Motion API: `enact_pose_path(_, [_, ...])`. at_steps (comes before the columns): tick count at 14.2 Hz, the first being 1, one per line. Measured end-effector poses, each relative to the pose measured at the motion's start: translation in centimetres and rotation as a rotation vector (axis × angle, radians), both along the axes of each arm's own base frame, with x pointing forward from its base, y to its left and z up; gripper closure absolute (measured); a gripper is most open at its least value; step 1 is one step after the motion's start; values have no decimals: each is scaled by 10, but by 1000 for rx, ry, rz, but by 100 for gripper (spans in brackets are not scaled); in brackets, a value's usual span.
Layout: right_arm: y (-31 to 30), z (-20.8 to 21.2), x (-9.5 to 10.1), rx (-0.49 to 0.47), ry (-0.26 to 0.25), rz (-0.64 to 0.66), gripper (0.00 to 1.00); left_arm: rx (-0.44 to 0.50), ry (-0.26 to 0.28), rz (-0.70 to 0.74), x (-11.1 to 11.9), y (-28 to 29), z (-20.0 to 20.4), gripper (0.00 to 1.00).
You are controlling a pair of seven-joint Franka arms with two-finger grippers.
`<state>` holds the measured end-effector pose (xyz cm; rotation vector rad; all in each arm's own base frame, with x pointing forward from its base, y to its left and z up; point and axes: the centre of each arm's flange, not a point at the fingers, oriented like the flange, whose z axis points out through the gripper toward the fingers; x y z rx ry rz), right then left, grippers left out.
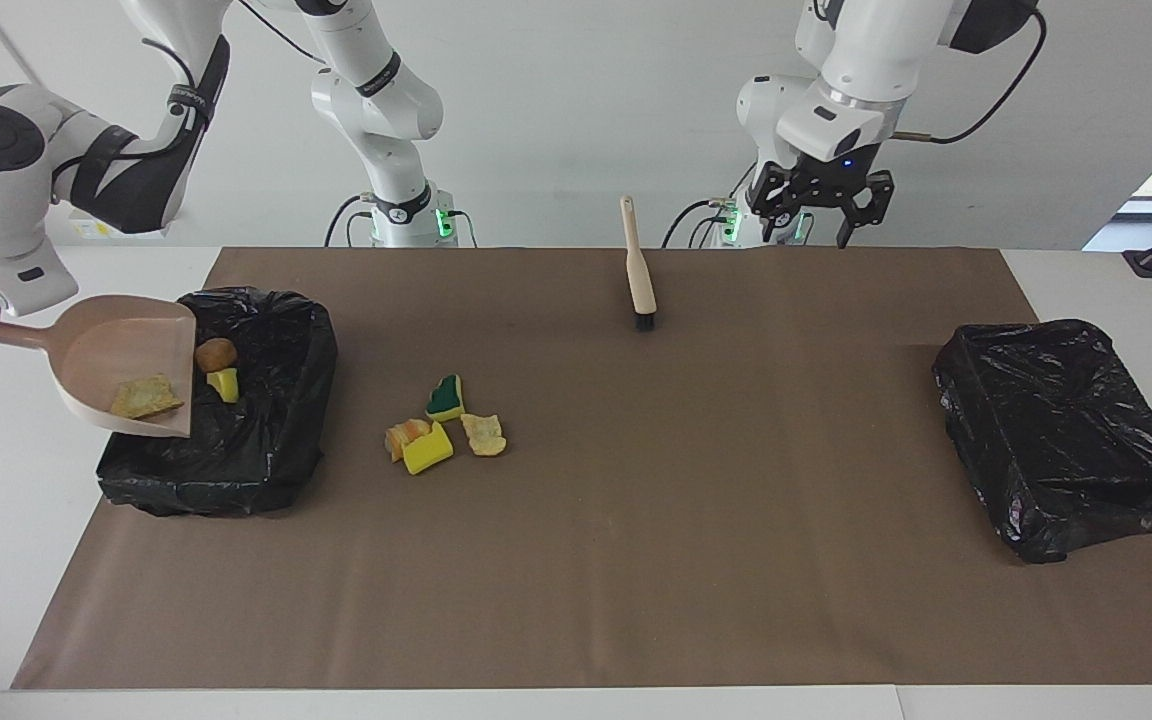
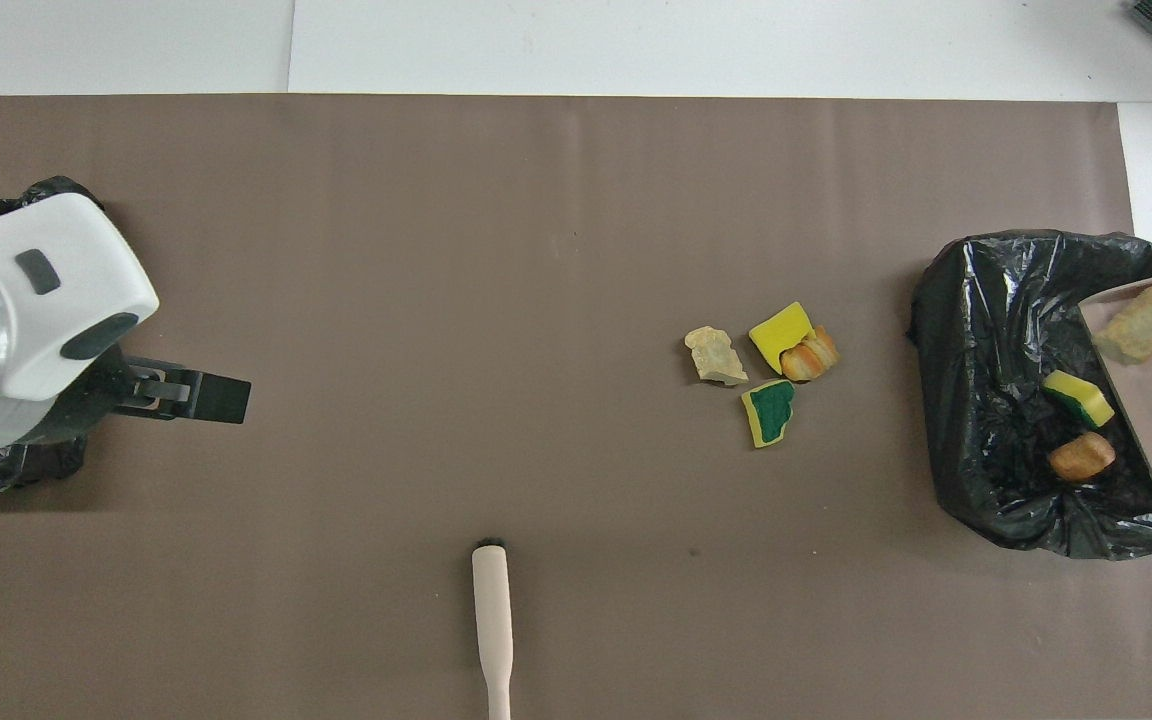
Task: Sweep and dump trash in bin
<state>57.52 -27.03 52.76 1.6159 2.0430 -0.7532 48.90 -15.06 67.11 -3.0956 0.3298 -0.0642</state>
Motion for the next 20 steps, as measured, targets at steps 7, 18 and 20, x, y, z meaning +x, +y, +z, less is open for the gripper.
enact_pose_path(7, [20,5,6,-91,37,70,68,8,50,5,40,36,5,0])
enact_pose_path(18, [101,94,-31,139,-103,-193,68,10,71,3,41,73,11,0])
enact_pose_path(20, [153,86,-23,166,-143,-276,68,10,70,0,41,72,11,0])
